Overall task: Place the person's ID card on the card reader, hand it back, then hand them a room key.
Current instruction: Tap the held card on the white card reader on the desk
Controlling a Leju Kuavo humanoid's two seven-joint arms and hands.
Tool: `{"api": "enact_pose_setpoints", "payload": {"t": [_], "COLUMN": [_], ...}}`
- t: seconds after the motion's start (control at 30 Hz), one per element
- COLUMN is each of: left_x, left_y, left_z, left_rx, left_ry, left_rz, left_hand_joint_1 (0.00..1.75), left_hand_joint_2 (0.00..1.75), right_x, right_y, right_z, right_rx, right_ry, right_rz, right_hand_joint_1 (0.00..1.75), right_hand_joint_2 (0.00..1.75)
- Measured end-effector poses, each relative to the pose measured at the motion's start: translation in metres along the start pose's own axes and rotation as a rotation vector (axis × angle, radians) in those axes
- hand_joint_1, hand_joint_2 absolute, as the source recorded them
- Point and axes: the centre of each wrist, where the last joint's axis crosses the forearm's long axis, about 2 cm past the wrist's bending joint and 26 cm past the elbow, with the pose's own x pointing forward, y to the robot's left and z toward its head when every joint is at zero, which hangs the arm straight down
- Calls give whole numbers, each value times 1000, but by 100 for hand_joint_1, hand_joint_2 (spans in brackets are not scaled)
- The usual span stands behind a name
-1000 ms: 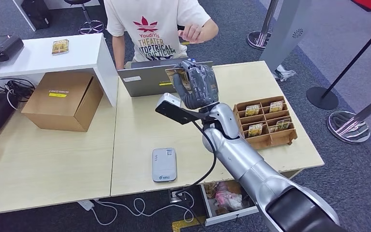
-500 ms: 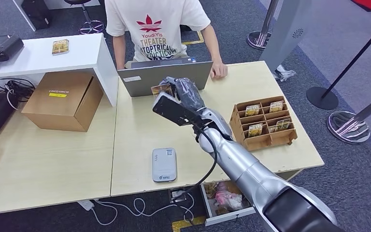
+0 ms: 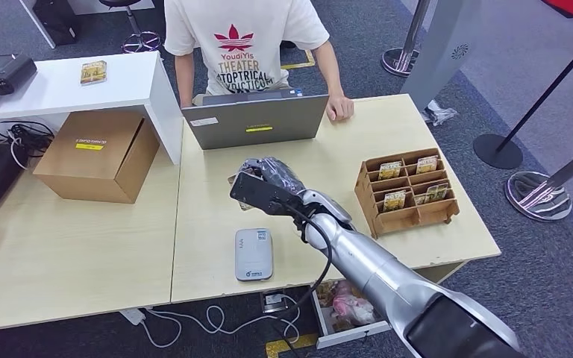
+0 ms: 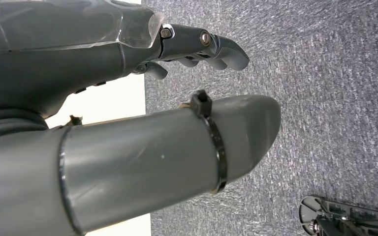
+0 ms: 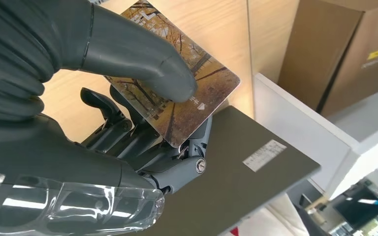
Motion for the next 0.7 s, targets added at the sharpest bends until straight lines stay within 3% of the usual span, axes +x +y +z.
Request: {"api": "enact_pose_setpoints", "payload": {"t": [0.7], "left_x": [3], "left_y": [-1], "left_z": [0], "left_rx": [-54], "left_ry": [-59], "left_rz": [-68], "left_hand_joint_1": [0], "left_hand_joint_2": [0], "right_x": [-88], "right_y": [29], "right_z": [72], "right_rx": [73], "right_ry": [297], "right_rz": [-29], "right_hand_joint_1": [175], "right_hand_joint_2": [175]}}
